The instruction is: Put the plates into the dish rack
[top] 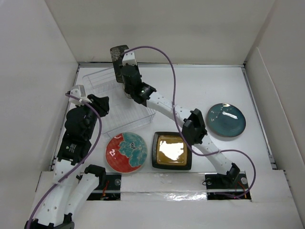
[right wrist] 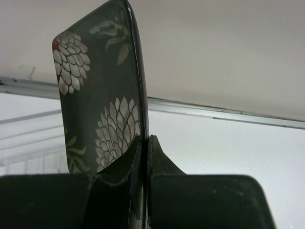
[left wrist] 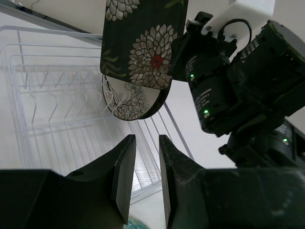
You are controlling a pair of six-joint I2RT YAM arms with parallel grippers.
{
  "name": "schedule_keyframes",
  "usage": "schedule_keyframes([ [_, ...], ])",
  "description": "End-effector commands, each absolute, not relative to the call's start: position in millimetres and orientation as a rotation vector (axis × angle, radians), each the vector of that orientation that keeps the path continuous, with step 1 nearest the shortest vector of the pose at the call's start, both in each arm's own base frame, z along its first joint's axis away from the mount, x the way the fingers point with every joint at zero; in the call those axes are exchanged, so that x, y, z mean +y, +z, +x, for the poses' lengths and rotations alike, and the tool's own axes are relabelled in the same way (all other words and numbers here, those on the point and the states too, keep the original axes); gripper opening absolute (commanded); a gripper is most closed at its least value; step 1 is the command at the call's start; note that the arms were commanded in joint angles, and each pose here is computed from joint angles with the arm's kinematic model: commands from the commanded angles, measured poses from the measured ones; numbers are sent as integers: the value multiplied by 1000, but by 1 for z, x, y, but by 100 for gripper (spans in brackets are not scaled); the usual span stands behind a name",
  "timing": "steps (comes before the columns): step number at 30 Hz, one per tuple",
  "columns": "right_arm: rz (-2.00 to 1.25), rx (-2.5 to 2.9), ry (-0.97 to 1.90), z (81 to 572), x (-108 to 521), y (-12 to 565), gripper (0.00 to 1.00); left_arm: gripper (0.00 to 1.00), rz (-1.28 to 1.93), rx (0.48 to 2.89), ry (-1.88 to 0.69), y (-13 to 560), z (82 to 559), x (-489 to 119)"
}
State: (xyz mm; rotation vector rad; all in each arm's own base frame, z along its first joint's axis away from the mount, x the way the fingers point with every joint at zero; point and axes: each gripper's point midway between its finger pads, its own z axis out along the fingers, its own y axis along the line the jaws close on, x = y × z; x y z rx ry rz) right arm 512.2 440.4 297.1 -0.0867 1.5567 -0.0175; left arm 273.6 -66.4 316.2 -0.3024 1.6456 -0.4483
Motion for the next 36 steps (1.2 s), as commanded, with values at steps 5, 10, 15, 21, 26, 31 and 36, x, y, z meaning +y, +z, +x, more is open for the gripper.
schedule_keyframes([
  [5,269,1219,98,498,413,406,0,23,-298,1615,-462,326,278,-70],
  [10,259,1225,54,503,416,384,0,23,-291,1618,-468,326,277,-73],
  [15,216,1247,39,500,432,354,0,23,-294,1611,-464,327,275,-71],
  [21,174,1284,16,496,444,322,0,23,-304,1607,-454,328,275,-68],
  [26,142,1307,23,490,459,303,0,23,-308,1605,-455,328,273,-68],
  [31,125,1321,21,481,468,286,0,23,-308,1602,-456,328,273,-67],
  [36,101,1358,2,464,473,251,15,23,-307,1600,-458,329,272,-68],
])
